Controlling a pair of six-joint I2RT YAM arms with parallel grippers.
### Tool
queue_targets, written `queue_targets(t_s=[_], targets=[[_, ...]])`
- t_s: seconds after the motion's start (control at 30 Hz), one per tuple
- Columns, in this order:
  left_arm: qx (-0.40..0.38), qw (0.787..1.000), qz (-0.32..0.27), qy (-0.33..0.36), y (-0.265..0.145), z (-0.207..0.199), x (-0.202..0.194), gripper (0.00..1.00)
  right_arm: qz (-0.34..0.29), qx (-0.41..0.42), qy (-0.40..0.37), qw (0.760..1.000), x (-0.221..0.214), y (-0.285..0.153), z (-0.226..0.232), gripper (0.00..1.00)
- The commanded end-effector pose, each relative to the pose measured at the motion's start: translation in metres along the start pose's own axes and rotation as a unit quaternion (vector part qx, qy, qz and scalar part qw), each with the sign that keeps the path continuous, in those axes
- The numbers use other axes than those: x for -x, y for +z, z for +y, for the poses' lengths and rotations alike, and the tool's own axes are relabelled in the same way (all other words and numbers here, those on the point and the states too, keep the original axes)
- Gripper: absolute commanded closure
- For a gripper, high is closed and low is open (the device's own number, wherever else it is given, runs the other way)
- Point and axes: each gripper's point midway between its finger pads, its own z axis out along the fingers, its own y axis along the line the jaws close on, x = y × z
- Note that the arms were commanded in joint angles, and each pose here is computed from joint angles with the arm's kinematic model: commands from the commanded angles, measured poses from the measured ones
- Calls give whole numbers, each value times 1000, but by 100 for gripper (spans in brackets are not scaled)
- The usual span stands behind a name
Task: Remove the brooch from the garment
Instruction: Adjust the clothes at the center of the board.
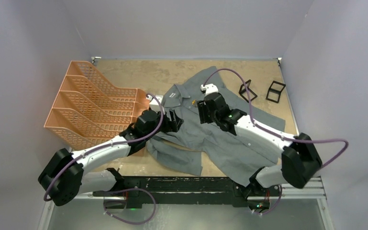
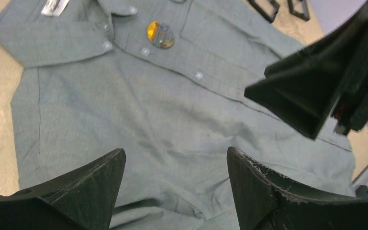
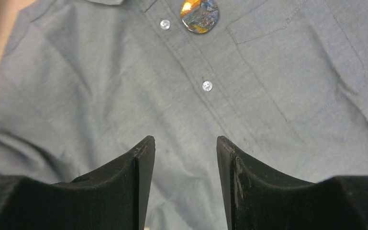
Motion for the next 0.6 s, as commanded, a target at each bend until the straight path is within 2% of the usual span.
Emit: queue_targets(t_s=[0.0,0.47,0.57], targets=[[7,999,-35,-16,3,7,-2,25,-14,-10,-25,1000,26,24,0,46],[51,998,-10,-43,-3,52,-62,35,66,-25,-41,997,-15,103,-4,49],[61,997,0,-46,-3,59,-72,44,76,-27,-37,996,-22,112,-8,51]])
